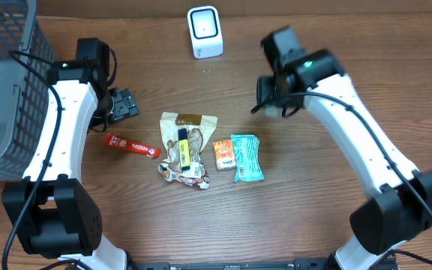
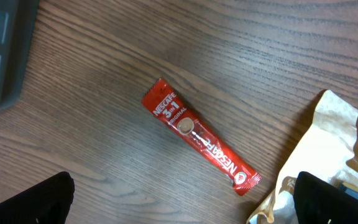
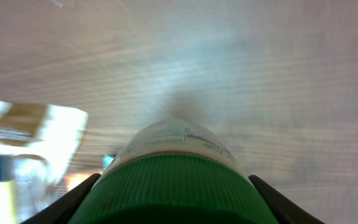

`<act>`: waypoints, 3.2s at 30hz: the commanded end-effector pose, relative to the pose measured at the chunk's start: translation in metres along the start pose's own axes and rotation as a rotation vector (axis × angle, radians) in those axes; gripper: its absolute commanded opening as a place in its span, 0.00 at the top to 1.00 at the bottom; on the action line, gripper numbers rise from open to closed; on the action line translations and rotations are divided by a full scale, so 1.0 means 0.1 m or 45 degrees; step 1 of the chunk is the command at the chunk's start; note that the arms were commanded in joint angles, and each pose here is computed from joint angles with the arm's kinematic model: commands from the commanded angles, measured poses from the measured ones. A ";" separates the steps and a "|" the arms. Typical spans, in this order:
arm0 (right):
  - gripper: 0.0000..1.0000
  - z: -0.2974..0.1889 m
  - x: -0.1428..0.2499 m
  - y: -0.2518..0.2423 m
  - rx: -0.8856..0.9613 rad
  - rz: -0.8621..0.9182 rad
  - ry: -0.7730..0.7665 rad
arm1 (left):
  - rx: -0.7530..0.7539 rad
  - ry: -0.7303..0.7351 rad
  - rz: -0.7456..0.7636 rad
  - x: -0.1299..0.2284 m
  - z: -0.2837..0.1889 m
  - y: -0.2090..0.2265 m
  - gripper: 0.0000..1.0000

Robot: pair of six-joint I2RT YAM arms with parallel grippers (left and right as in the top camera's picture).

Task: Scan the item barcode
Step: 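Carry the jar with the right gripper to the white scanner, then move the jar right and set it down, opening the right gripper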

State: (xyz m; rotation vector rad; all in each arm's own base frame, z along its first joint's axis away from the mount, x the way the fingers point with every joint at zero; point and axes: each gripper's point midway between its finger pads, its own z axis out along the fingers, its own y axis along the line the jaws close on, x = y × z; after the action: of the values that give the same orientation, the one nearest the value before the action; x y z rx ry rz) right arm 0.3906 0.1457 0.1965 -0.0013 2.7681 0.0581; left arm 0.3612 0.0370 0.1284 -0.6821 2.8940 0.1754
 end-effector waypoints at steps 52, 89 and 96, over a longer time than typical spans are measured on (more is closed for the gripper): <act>0.52 1.31 -2.64 1.45 -0.684 0.112 -1.172 | -0.001 -0.023 -0.002 -0.04 -0.04 -0.02 0.00; 0.56 -0.16 -1.30 -0.65 -0.276 0.346 -0.251 | -0.001 -0.024 -0.002 -0.04 -0.04 -0.02 0.00; 0.49 0.35 -0.24 -1.58 0.136 0.418 0.278 | -0.001 -0.024 -0.002 -0.04 -0.04 -0.02 0.00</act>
State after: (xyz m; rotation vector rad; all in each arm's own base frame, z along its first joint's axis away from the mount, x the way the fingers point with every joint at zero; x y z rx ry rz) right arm 0.4393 0.0209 0.1917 0.4884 2.8841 0.1640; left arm 0.3613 0.0370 0.1286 -0.6821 2.8936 0.1753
